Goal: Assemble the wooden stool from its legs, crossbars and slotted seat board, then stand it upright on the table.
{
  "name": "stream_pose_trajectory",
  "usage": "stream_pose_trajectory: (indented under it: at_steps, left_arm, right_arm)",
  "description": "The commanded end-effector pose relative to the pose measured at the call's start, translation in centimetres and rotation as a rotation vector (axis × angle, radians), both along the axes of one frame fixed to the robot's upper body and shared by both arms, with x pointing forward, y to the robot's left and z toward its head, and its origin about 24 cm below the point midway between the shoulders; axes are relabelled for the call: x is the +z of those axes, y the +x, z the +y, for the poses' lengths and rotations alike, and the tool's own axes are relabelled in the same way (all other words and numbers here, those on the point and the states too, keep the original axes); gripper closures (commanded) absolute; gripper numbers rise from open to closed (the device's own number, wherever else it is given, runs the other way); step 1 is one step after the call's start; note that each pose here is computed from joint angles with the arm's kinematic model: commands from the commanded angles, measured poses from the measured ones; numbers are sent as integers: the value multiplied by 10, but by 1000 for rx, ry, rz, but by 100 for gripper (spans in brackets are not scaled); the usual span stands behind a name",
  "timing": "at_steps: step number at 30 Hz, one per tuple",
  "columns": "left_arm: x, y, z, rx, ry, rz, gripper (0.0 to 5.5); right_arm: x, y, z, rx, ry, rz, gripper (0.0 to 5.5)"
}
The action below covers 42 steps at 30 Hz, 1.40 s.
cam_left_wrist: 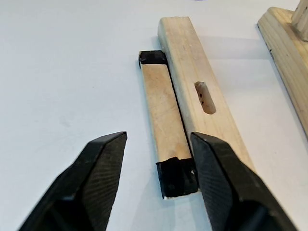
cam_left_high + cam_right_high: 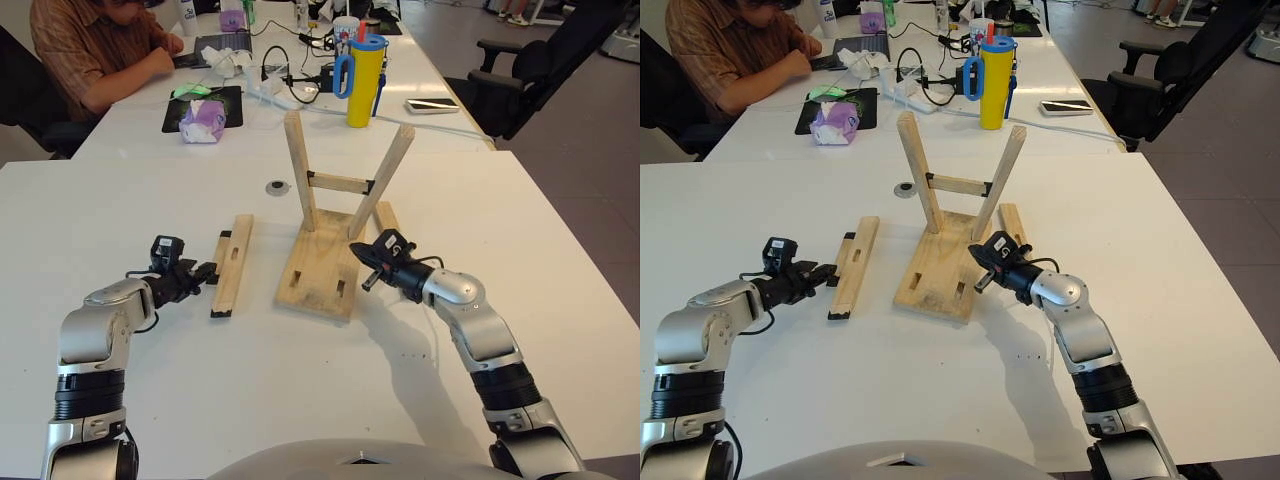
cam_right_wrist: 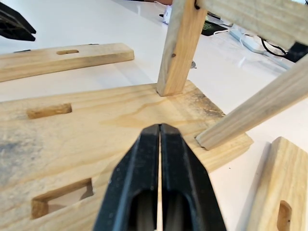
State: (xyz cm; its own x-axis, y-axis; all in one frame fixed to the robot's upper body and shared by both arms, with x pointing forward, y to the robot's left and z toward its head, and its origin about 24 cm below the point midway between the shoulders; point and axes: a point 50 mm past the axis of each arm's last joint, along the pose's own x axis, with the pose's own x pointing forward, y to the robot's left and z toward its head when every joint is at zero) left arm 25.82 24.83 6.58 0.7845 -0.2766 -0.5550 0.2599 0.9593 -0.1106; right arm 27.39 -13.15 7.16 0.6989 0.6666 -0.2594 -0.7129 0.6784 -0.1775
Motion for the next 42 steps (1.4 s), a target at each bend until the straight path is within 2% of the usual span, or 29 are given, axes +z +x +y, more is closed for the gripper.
stream_pose_trajectory:
  at_steps: [1, 7, 12, 23, 33, 42]
  left_arm:
    - [-8, -2, -1, -9, 2, 28, 301]
    - [-17, -5, 3, 41, -7, 42, 301]
    - [-1, 1, 2, 87, -127, -30, 301]
    - [-19, -7, -1, 78, -70, 44, 301]
    - [-16, -4, 5, 165, -158, 19, 301]
    - [-22, -8, -3, 119, -145, 52, 301]
  right_arm:
    - [-2, 1, 5, 2, 5, 12, 550]
    - [-1, 1, 7, 9, 8, 17, 550]
    - [-5, 0, 5, 3, 3, 32, 550]
    - [-5, 0, 9, 9, -4, 34, 550]
    - [-9, -1, 11, 8, -6, 49, 550]
    - [-12, -1, 11, 12, -12, 56, 550]
